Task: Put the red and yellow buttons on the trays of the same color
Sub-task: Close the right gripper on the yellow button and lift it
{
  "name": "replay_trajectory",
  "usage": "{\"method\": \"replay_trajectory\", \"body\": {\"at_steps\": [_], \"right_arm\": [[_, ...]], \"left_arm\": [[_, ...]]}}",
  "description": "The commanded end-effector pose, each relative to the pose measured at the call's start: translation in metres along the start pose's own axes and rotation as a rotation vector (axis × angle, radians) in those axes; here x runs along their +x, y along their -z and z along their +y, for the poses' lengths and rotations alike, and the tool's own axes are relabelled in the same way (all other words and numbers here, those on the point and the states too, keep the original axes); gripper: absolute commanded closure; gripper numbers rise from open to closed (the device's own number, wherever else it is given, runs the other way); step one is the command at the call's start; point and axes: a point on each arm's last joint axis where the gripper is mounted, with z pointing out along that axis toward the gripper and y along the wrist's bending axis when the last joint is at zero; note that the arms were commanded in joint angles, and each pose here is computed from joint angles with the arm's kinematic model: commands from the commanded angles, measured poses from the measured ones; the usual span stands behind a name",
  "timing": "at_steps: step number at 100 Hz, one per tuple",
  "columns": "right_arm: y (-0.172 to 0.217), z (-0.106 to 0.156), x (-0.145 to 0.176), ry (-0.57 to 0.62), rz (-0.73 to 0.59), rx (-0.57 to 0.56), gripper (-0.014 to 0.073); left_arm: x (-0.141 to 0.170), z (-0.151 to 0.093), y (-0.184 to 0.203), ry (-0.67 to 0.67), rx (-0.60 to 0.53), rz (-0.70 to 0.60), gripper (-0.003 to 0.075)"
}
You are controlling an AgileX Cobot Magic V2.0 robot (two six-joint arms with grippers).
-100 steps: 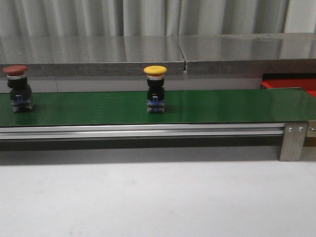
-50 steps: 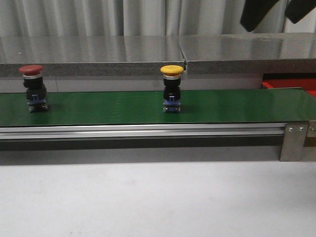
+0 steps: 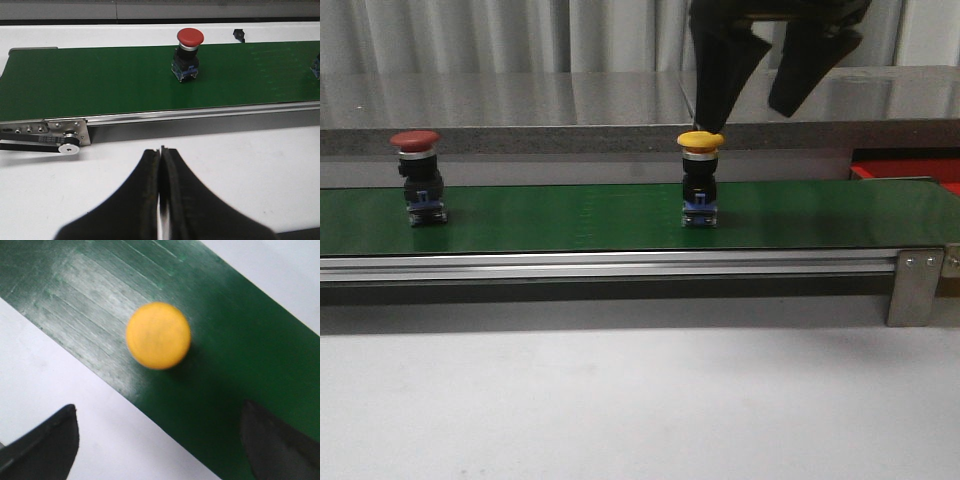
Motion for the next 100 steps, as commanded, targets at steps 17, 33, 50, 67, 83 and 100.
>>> {"method": "replay_trajectory", "body": {"at_steps": [17,33,50,67,83,100], "right_arm": [[-0.010,-0.006,-0.021,0.030,-0.090,0.021,-0.0045],[-0.020,-0.009,-0.023,0.032,-0.101,0.036,0.0178],[-0.016,-0.010,-0.025,0.017,-0.128,0.043,0.0308],[-0.005,-0.011,-0.024,-0.012,-0.140,0.045,0.0308],[0.014,-0.022,-0.016,-0.107,-0.171,0.064,0.0308],[0.034,-0.045,0.008,-0.191,-0.184,0.105,0.0308]], "left_arm": [[-0.014,-0.001,0.005,0.004,0.011,-0.093,0.0739],[-0.014,-0.001,0.005,0.004,0.011,-0.093,0.0739],[-0.014,-0.001,0.005,0.004,0.011,-0.093,0.0739],[-0.014,-0.001,0.005,0.004,0.011,-0.093,0.0739],[-0.014,-0.001,0.005,0.004,0.011,-0.093,0.0739],[-0.014,-0.001,0.005,0.004,0.011,-0.093,0.0739]]}}
